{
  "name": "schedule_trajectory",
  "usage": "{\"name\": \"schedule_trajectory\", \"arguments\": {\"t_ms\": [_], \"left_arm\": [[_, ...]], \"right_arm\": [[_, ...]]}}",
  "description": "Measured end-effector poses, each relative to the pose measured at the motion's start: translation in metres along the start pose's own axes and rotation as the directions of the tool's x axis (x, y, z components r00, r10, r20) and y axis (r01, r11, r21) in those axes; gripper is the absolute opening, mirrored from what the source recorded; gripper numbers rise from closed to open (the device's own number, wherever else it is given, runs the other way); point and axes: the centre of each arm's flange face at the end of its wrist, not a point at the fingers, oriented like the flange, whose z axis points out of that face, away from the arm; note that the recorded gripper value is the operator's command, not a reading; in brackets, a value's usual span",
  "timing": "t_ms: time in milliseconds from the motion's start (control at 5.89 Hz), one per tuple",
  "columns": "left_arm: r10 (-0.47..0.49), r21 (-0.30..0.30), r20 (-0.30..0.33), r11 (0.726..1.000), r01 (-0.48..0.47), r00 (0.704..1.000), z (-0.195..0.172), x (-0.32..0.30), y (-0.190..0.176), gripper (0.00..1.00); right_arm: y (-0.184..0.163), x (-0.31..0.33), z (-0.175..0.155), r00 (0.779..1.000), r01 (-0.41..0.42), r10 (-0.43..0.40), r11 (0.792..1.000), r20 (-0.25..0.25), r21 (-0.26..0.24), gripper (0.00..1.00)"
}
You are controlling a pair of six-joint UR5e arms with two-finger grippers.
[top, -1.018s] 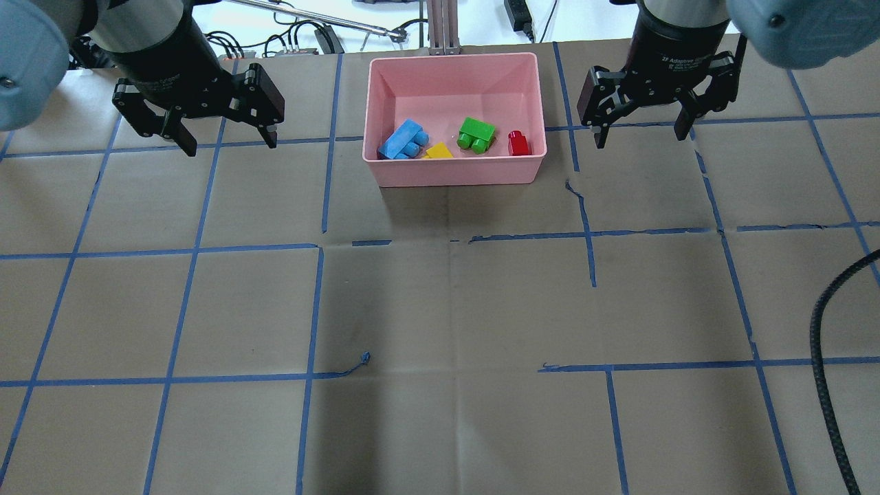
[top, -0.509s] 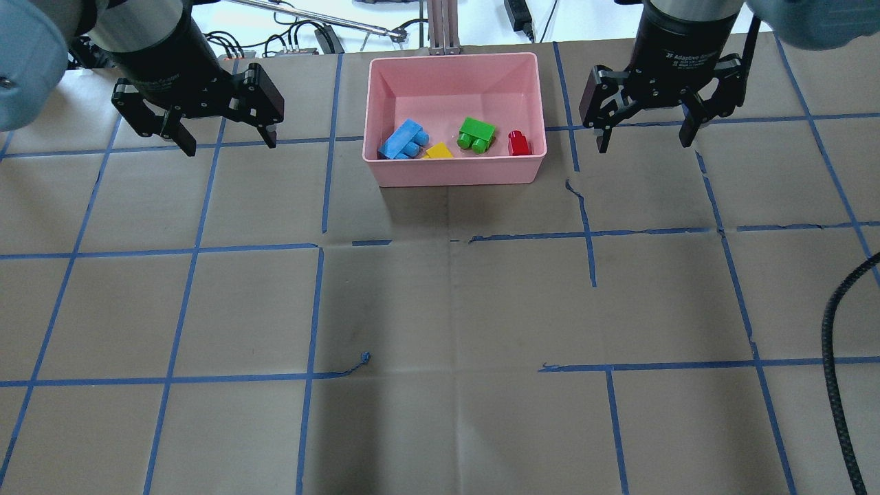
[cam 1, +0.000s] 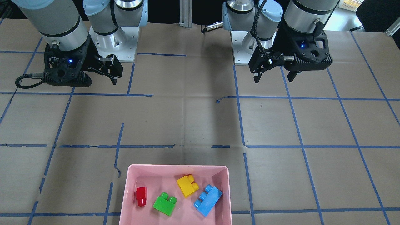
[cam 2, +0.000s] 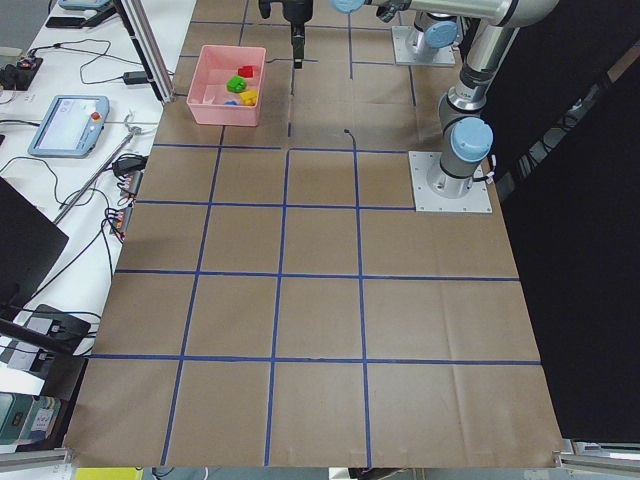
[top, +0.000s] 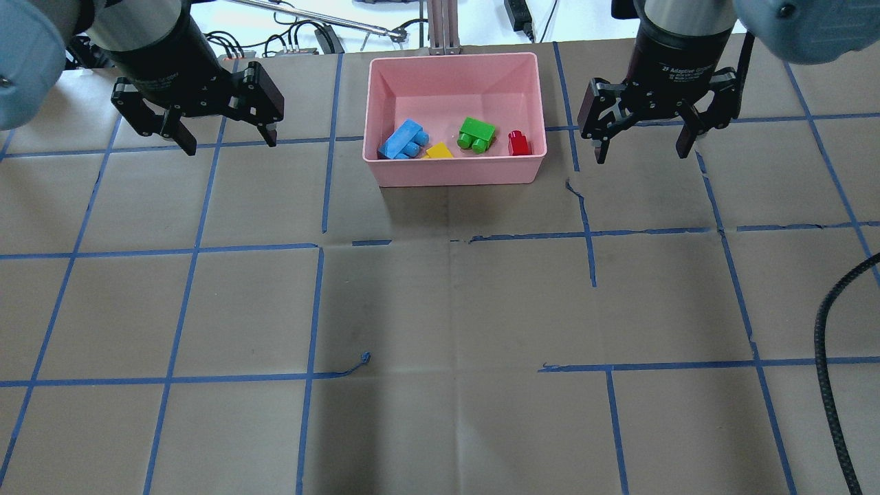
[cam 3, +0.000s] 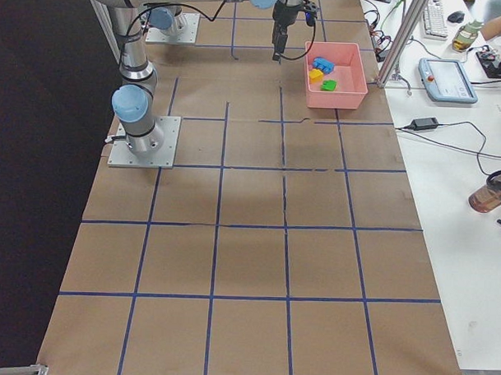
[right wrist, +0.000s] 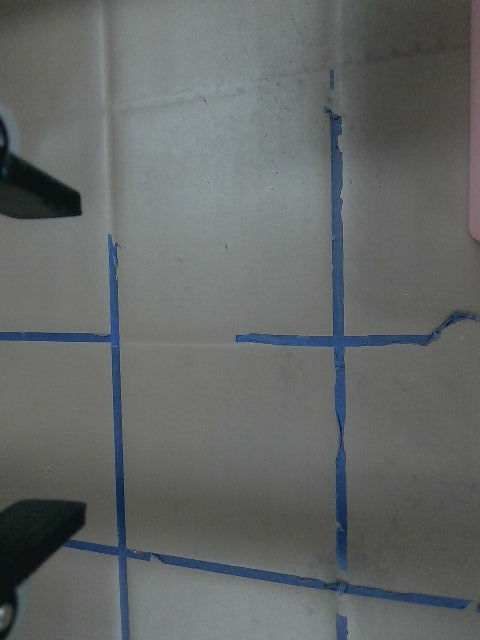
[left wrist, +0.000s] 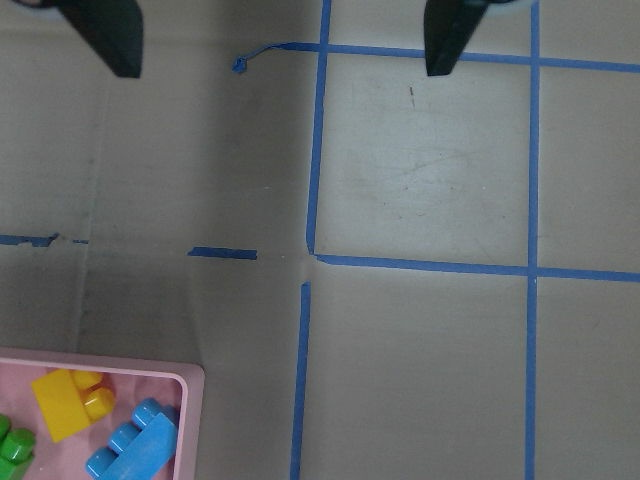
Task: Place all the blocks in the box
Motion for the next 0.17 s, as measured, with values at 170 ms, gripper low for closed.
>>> {"name": "schedule_trajectory", "arguments": {"t_ms": [170], "left_arm": [[-0.001, 0.002, 0.001, 1.000, 0.001, 1.000, -0.0008, -0.0007, 0.0003, 0.99]], "right_arm": [[0.0003, 0.0001, -0.0005, 1.000, 0.000, 0.000, 1.000, 0.000, 0.001, 0.99]]}}
